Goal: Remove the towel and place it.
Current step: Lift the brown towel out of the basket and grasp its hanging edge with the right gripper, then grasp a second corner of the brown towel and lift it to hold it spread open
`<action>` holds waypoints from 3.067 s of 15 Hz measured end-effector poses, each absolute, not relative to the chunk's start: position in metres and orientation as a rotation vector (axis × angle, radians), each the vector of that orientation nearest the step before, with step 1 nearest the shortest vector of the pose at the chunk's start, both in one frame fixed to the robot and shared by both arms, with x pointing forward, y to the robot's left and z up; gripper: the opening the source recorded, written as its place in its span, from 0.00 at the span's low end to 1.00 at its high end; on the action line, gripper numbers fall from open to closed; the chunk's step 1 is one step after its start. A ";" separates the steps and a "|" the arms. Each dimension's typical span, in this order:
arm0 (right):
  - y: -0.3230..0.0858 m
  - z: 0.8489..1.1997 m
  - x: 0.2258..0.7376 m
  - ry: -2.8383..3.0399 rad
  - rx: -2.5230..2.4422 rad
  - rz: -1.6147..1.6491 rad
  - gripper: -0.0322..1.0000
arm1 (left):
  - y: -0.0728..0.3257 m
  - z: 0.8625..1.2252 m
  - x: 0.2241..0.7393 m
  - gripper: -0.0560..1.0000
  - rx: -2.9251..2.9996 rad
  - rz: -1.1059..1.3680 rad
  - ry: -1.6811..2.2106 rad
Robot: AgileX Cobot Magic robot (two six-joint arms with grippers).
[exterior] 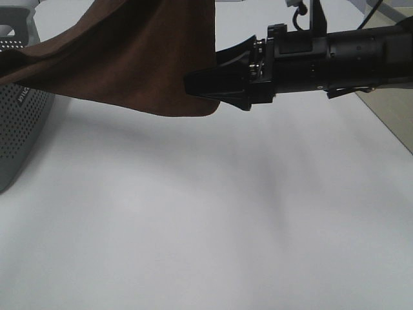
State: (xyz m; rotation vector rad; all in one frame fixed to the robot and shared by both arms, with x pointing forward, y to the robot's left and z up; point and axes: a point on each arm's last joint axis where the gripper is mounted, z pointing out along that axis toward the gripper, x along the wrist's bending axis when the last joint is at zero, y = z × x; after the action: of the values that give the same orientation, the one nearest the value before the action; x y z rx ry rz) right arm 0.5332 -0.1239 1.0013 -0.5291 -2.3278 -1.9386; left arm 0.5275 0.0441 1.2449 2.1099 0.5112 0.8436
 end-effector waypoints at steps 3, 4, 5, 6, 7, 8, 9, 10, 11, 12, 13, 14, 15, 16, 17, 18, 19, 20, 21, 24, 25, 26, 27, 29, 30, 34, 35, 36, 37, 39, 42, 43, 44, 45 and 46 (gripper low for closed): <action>-0.117 0.999 0.537 -2.325 -0.520 -1.927 0.74 | 0.043 1.246 0.527 0.05 2.096 0.827 0.510; -0.117 0.999 0.537 -2.328 -0.527 -1.925 0.72 | 0.043 1.246 0.527 0.05 2.095 0.828 0.510; -0.117 0.999 0.537 -2.324 -0.532 -1.923 0.68 | 0.043 1.246 0.527 0.05 2.095 0.828 0.510; -0.117 0.999 0.538 -2.321 -0.547 -1.916 0.59 | 0.043 1.246 0.527 0.05 2.094 0.828 0.510; -0.117 0.998 0.538 -2.322 -0.568 -1.907 0.45 | 0.043 1.246 0.527 0.05 2.093 0.829 0.509; -0.117 0.998 0.539 -2.321 -0.589 -1.897 0.31 | 0.043 1.246 0.527 0.05 2.092 0.829 0.509; -0.117 0.997 0.539 -2.325 -0.597 -1.881 0.14 | 0.043 1.246 0.527 0.05 2.092 0.829 0.509; -0.117 0.997 0.538 -2.328 -0.594 -1.862 0.05 | 0.043 1.246 0.527 0.05 2.092 0.829 0.509; -0.117 0.997 0.538 -2.335 -0.588 -1.849 0.04 | 0.043 1.246 0.527 0.05 2.092 0.829 0.509; -0.117 0.997 0.538 -2.329 -0.598 -1.847 0.04 | 0.043 1.246 0.527 0.05 2.092 0.829 0.509; -0.117 0.997 0.538 -2.308 -0.629 -1.835 0.04 | 0.043 1.246 0.527 0.05 2.092 0.829 0.509; -0.117 0.997 0.539 -2.263 -0.700 -1.803 0.04 | 0.043 1.246 0.527 0.05 2.091 0.830 0.509; -0.118 0.996 0.539 -2.227 -0.769 -1.764 0.04 | 0.043 1.246 0.527 0.05 2.091 0.830 0.509; -0.118 0.994 0.538 -2.206 -0.810 -1.722 0.04 | 0.043 1.246 0.527 0.05 2.091 0.830 0.509; -0.119 0.997 0.536 -2.199 -0.853 -1.682 0.04 | 0.043 1.246 0.527 0.05 2.091 0.830 0.509; -0.121 1.003 0.534 -2.188 -0.922 -1.633 0.04 | 0.043 1.246 0.527 0.05 2.091 0.830 0.509; -0.123 1.009 0.534 -2.184 -1.006 -1.567 0.04 | 0.043 1.246 0.527 0.05 2.091 0.830 0.509; -0.125 1.015 0.534 -2.189 -1.088 -1.465 0.04 | 0.043 1.246 0.527 0.05 2.091 0.830 0.509; -0.126 1.022 0.536 -2.200 -1.145 -1.367 0.04 | 0.043 1.246 0.527 0.05 2.092 0.834 0.506; -0.134 1.054 0.546 -2.296 -1.324 -1.029 0.04 | 0.045 1.246 0.529 0.05 2.125 0.913 0.445; -0.138 1.069 0.547 -2.351 -1.336 -0.930 0.04 | 0.046 1.247 0.530 0.05 2.134 0.936 0.431; -0.139 1.079 0.548 -2.380 -1.337 -0.905 0.04 | 0.046 1.247 0.530 0.05 2.136 0.945 0.424; -0.142 1.097 0.549 -2.429 -1.341 -0.846 0.04 | 0.046 1.247 0.530 0.05 2.141 0.961 0.414; -0.149 1.137 0.554 -2.565 -1.352 -0.865 0.04 | 0.050 1.248 0.533 0.05 2.144 1.012 0.401; -0.157 1.170 0.559 -2.708 -1.399 -0.928 0.04 | 0.058 1.253 0.543 0.05 2.114 1.124 0.384; -0.175 1.215 0.563 -2.966 -1.500 -0.971 0.04 | 0.080 1.260 0.563 0.05 2.038 1.233 0.426; -0.177 1.219 0.563 -2.994 -1.516 -0.966 0.04 | 0.082 1.261 0.565 0.05 2.028 1.243 0.428; -0.181 1.224 0.565 -3.050 -1.546 -0.975 0.04 | 0.085 1.262 0.570 0.05 2.012 1.276 0.409; -0.184 1.229 0.570 -3.110 -1.572 -1.017 0.04 | 0.086 1.263 0.576 0.05 1.982 1.321 0.380; -0.185 1.240 0.582 -3.230 -1.578 -1.202 0.04 | 0.088 1.264 0.591 0.05 1.877 1.394 0.339; -0.182 1.261 0.596 -3.368 -1.504 -1.608 0.04 | 0.097 1.266 0.609 0.05 1.760 1.479 0.319; -0.181 1.266 0.598 -3.381 -1.483 -1.724 0.04 | 0.101 1.268 0.614 0.05 1.718 1.507 0.311; -0.180 1.273 0.600 -3.384 -1.468 -1.849 0.04 | 0.104 1.269 0.619 0.05 1.674 1.533 0.301; -0.180 1.280 0.601 -3.379 -1.450 -1.996 0.04 | 0.110 1.272 0.623 0.05 1.621 1.565 0.291; -0.179 1.286 0.602 -3.363 -1.430 -2.132 0.04 | 0.115 1.274 0.627 0.05 1.571 1.594 0.280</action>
State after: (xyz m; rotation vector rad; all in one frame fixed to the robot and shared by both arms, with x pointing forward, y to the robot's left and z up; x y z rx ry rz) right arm 0.6018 -0.1793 1.2862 -1.4301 -3.3625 -2.1323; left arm 0.6274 0.1154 1.2738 1.5712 0.2803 1.5944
